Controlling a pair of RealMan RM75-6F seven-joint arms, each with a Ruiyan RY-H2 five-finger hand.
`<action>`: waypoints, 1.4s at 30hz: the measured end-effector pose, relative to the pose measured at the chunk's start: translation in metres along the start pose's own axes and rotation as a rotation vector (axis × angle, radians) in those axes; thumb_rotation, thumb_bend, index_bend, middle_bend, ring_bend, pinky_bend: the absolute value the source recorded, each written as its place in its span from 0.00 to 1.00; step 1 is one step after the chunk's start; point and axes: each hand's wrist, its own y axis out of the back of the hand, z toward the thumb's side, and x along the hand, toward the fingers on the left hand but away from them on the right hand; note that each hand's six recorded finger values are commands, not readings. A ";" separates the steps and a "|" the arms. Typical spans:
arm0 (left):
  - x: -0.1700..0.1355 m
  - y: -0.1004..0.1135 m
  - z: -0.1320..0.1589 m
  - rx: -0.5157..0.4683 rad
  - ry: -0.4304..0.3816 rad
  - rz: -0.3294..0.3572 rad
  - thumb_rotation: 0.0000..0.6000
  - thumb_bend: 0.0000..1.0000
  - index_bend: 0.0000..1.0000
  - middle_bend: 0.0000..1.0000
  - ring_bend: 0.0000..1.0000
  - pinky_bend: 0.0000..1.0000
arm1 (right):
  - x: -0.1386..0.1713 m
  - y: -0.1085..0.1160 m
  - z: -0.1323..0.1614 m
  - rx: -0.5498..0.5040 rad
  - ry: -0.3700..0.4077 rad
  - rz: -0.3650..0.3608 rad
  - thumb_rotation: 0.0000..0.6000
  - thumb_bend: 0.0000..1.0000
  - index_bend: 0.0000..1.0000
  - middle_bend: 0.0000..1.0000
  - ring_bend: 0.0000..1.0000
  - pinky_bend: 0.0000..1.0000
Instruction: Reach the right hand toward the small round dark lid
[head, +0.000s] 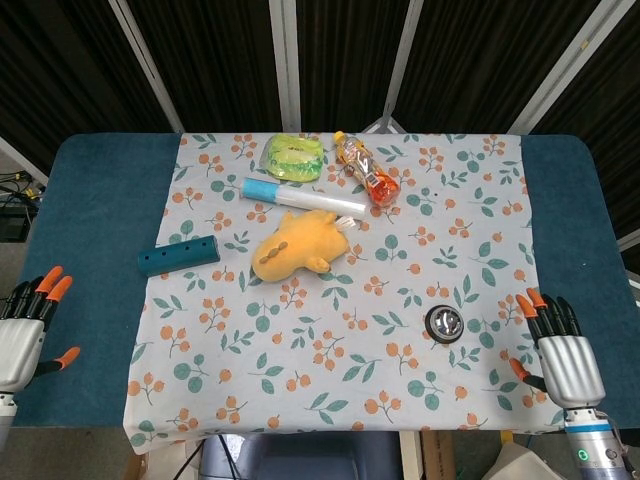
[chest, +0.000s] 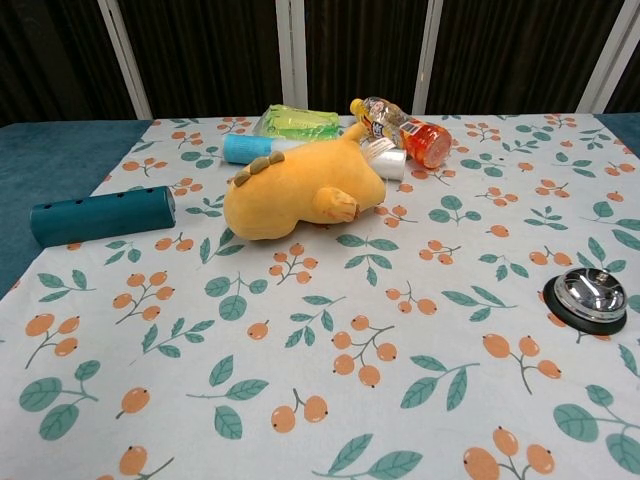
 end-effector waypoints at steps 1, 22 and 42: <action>0.000 0.000 0.000 0.000 -0.001 0.001 1.00 0.01 0.00 0.00 0.00 0.00 | 0.000 -0.001 0.001 0.001 0.001 0.006 1.00 0.27 0.00 0.00 0.00 0.00; 0.001 -0.001 0.002 -0.004 -0.001 -0.006 1.00 0.01 0.00 0.00 0.00 0.00 | -0.021 -0.044 0.029 0.079 0.048 0.140 1.00 0.55 0.00 0.00 0.00 0.00; 0.001 -0.003 0.001 0.004 0.000 -0.009 1.00 0.01 0.00 0.00 0.00 0.00 | -0.033 -0.073 0.047 0.130 0.072 0.208 1.00 0.57 0.00 0.00 0.00 0.00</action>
